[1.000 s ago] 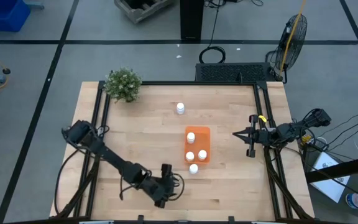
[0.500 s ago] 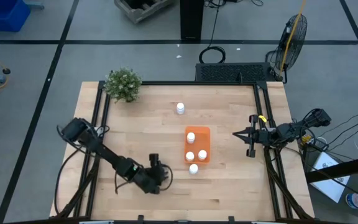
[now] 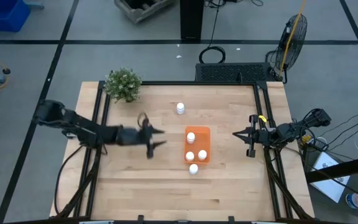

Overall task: Pick and place pill bottles into a basket
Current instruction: Put the top white medicine bottle into the orange bin

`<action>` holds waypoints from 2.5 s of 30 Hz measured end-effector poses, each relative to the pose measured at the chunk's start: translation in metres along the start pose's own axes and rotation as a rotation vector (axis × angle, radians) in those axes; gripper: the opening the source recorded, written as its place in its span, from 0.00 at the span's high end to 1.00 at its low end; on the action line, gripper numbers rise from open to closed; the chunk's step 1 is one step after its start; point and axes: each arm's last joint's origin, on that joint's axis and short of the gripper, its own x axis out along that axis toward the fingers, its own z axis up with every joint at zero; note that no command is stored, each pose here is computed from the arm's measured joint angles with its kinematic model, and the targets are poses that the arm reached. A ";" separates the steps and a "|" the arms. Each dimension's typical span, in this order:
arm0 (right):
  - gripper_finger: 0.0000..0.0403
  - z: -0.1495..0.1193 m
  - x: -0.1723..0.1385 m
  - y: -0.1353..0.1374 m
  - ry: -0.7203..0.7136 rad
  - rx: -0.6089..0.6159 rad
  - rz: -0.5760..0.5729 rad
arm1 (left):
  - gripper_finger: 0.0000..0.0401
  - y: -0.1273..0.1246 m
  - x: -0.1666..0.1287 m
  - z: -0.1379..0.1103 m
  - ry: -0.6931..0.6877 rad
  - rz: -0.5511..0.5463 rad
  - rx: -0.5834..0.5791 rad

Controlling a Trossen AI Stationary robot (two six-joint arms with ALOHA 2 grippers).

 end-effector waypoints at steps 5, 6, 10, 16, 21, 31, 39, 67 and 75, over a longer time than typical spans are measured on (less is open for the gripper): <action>0.99 0.000 0.000 0.000 0.000 0.000 0.000 | 0.44 0.046 0.004 0.008 -0.048 0.125 -0.092; 0.99 0.000 0.000 0.000 0.000 0.000 0.000 | 0.44 0.053 0.006 0.009 -0.047 0.141 -0.101; 0.99 0.000 0.000 0.000 0.000 0.000 0.000 | 0.44 0.076 0.012 0.012 -0.043 0.144 -0.084; 0.99 0.000 0.000 0.000 0.000 0.000 0.000 | 0.44 0.101 0.027 0.013 -0.019 0.135 -0.098; 0.99 0.000 0.000 0.000 0.000 0.000 0.000 | 0.44 0.116 0.054 0.010 0.025 0.098 -0.119; 0.99 0.000 0.000 0.000 0.000 0.000 0.000 | 0.44 0.141 0.091 0.006 0.069 0.141 -0.115; 0.99 0.000 0.000 0.000 0.000 0.000 0.000 | 0.44 0.142 0.092 0.007 0.060 0.088 -0.126; 0.99 0.000 0.000 0.000 0.000 0.000 0.000 | 0.44 0.150 0.092 -0.002 0.113 0.081 -0.104; 0.99 0.000 0.000 0.000 0.000 0.000 0.000 | 0.44 0.148 0.094 -0.008 0.153 0.092 -0.082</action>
